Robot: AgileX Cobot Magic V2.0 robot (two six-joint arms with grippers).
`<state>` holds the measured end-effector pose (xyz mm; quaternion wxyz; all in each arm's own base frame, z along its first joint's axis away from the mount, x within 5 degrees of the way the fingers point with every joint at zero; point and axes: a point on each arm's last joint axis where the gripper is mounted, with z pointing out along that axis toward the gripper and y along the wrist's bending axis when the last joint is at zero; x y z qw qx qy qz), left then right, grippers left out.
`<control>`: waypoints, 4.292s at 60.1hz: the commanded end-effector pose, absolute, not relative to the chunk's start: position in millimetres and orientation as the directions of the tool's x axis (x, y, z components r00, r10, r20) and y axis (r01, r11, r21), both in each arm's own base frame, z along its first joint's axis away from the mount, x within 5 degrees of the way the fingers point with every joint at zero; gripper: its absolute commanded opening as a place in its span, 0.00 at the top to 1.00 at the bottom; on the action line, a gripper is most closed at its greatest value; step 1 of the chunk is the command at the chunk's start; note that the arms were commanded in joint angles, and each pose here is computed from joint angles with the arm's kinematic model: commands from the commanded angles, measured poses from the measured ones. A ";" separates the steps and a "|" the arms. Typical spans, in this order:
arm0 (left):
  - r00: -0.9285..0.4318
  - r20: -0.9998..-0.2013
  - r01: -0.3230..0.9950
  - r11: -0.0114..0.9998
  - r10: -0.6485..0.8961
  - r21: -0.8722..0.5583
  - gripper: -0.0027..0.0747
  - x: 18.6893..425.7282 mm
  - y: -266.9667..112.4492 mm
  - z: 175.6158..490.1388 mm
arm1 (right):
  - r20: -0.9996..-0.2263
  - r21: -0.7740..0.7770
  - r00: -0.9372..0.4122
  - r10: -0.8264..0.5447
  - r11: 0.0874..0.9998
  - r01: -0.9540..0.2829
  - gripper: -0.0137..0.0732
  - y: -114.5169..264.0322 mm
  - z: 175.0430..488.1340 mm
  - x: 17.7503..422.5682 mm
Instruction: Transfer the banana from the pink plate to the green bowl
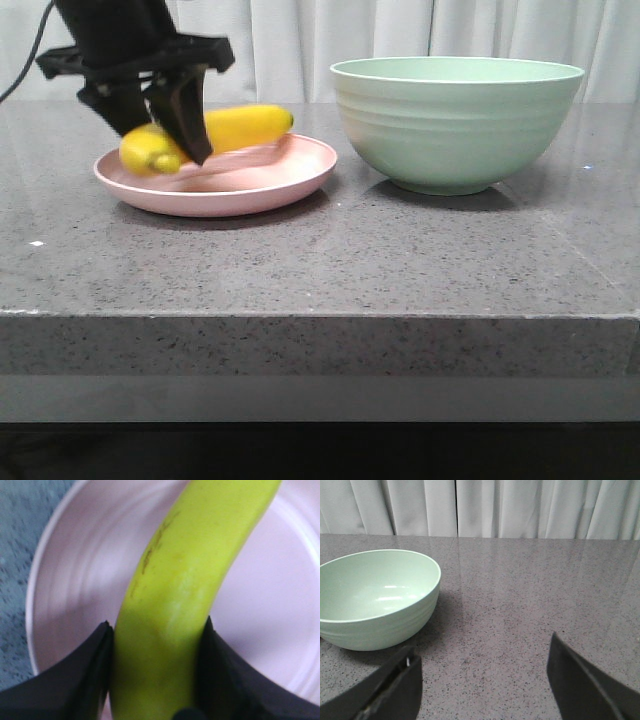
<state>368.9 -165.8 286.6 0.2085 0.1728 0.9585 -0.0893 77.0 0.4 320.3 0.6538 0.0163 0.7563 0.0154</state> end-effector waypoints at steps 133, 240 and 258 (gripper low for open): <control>-0.671 -0.633 0.725 0.519 0.385 -0.453 0.91 296.8 -178.7 411.1 | -0.627 0.776 -0.498 0.600 0.540 -0.327 0.22 91.0 397.6 264.0; -0.649 -0.672 0.732 0.533 0.357 -0.424 0.21 301.5 -179.1 413.0 | -0.581 0.811 -0.672 0.459 0.397 -0.430 0.72 140.0 375.9 297.8; -0.641 -0.665 0.739 0.541 0.383 -0.401 0.20 299.1 -167.6 421.2 | -0.587 0.806 -0.652 0.481 0.429 -0.409 0.72 136.8 374.7 301.2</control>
